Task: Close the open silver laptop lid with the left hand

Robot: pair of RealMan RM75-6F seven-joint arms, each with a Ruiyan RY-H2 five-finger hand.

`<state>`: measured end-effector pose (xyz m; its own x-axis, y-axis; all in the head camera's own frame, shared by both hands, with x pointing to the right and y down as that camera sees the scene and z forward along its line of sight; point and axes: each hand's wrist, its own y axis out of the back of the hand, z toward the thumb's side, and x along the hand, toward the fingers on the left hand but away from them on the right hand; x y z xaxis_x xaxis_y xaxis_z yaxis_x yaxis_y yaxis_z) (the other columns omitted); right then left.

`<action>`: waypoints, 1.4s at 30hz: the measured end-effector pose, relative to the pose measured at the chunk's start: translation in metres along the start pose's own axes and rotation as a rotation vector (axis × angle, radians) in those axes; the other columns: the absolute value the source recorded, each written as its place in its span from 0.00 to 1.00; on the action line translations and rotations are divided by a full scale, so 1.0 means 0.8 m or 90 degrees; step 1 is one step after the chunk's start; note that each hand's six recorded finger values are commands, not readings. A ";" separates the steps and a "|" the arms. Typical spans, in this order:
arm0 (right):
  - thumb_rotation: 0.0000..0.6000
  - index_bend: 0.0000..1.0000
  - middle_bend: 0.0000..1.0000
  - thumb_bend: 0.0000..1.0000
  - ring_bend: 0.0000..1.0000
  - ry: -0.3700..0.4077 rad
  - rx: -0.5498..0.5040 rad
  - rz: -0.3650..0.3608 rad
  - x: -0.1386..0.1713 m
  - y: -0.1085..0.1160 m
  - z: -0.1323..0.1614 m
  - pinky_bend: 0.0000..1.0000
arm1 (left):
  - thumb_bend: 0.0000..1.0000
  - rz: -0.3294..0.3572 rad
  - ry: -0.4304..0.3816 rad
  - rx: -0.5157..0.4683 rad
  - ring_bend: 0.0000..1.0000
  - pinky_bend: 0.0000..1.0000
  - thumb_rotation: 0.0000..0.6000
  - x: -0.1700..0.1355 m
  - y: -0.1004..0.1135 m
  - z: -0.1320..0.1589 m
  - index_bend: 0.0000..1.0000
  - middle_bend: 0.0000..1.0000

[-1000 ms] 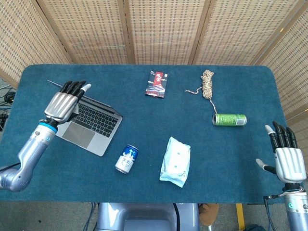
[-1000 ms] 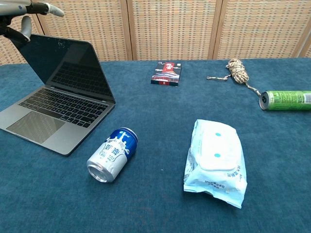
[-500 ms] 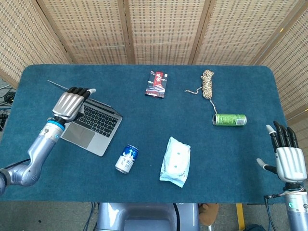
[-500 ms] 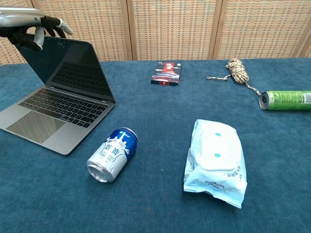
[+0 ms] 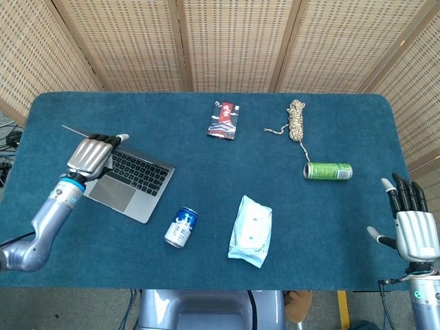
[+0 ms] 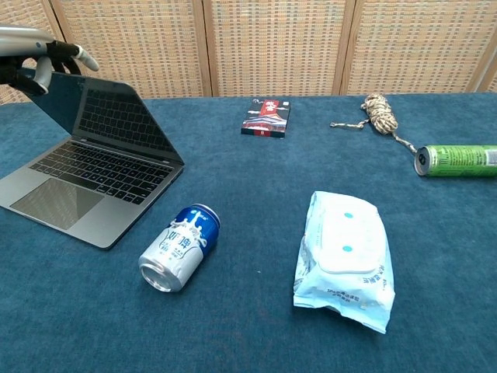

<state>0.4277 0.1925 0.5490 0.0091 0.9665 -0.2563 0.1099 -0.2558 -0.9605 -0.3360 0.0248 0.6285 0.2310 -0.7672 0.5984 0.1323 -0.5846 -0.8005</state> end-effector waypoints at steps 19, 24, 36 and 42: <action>1.00 0.04 0.00 0.00 0.00 0.007 -0.007 -0.002 0.003 0.004 0.003 0.00 | 1.00 -0.061 -0.009 -0.007 0.28 0.25 1.00 -0.039 -0.035 -0.015 0.15 0.33; 1.00 0.04 0.00 0.00 0.00 0.006 -0.009 -0.003 0.004 0.005 0.003 0.00 | 1.00 -0.075 -0.016 -0.012 0.29 0.25 1.00 -0.043 -0.050 -0.015 0.15 0.33; 1.00 0.04 0.00 0.00 0.00 0.005 -0.016 -0.004 0.004 0.008 0.001 0.00 | 1.00 -0.102 -0.036 -0.014 0.29 0.25 1.00 -0.050 -0.093 -0.010 0.15 0.33; 1.00 0.04 0.00 0.00 0.00 0.004 -0.019 -0.006 0.004 0.009 0.000 0.00 | 1.00 -0.116 -0.038 -0.026 0.29 0.25 1.00 -0.052 -0.114 -0.009 0.15 0.33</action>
<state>0.4286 0.1935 0.5413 0.0149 0.9690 -0.2465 0.1395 -0.2461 -0.9591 -0.3646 0.1081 0.6766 0.2640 -0.6311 0.7294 0.1377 -0.7238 -0.6761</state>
